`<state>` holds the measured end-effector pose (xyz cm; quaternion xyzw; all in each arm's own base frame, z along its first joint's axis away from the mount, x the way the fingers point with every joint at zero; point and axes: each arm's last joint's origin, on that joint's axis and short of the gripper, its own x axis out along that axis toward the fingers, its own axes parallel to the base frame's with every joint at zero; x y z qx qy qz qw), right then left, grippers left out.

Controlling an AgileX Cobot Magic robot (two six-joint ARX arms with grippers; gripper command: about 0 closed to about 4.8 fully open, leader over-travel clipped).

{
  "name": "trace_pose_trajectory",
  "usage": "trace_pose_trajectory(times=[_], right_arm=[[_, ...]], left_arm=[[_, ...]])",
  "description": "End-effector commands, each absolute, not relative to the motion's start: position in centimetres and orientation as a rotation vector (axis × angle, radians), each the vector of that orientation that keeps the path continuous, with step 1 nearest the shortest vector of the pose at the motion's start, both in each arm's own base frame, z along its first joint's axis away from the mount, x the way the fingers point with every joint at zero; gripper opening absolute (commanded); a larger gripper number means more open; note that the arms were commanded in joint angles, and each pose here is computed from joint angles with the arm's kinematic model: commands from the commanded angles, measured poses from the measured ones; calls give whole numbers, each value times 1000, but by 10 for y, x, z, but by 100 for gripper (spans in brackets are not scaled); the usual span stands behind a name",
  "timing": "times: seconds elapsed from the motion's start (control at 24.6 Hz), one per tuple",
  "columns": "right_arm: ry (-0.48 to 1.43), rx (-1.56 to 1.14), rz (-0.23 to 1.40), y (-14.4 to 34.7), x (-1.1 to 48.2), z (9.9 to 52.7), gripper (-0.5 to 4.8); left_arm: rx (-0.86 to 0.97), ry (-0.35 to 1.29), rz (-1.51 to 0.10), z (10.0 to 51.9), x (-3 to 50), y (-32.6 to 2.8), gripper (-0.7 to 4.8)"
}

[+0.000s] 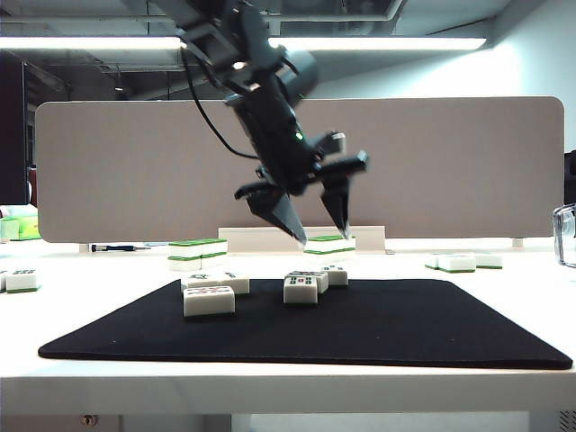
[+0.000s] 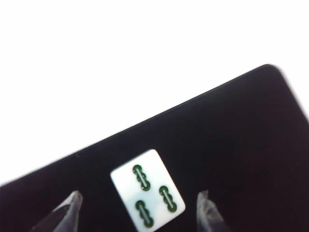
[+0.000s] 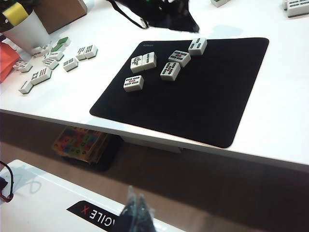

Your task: Align six mahjong tiles in a row on the table.

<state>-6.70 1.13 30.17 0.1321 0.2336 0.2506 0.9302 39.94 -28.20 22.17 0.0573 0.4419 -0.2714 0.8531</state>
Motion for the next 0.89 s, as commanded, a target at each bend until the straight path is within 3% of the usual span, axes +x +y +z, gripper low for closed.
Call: trace_pose_trajectory(times=[0.04, 0.37, 0.41, 0.53, 0.61, 0.89], right_arm=[[454, 262, 516, 11, -70, 302, -1], [454, 262, 517, 11, -70, 302, -1], [454, 262, 517, 11, -70, 302, -1], [454, 262, 516, 11, -70, 302, -1], [454, 261, 516, 11, -70, 302, -1], [454, 261, 516, 11, -70, 302, -1]], left_arm=[[94, 922, -464, 209, 395, -298, 309], [67, 927, -421, 191, 395, -310, 308], [62, 927, -402, 190, 395, -310, 299], [64, 926, -397, 190, 395, -310, 190], [65, 930, -398, 190, 395, -309, 157], [58, 919, -398, 200, 394, -307, 148]])
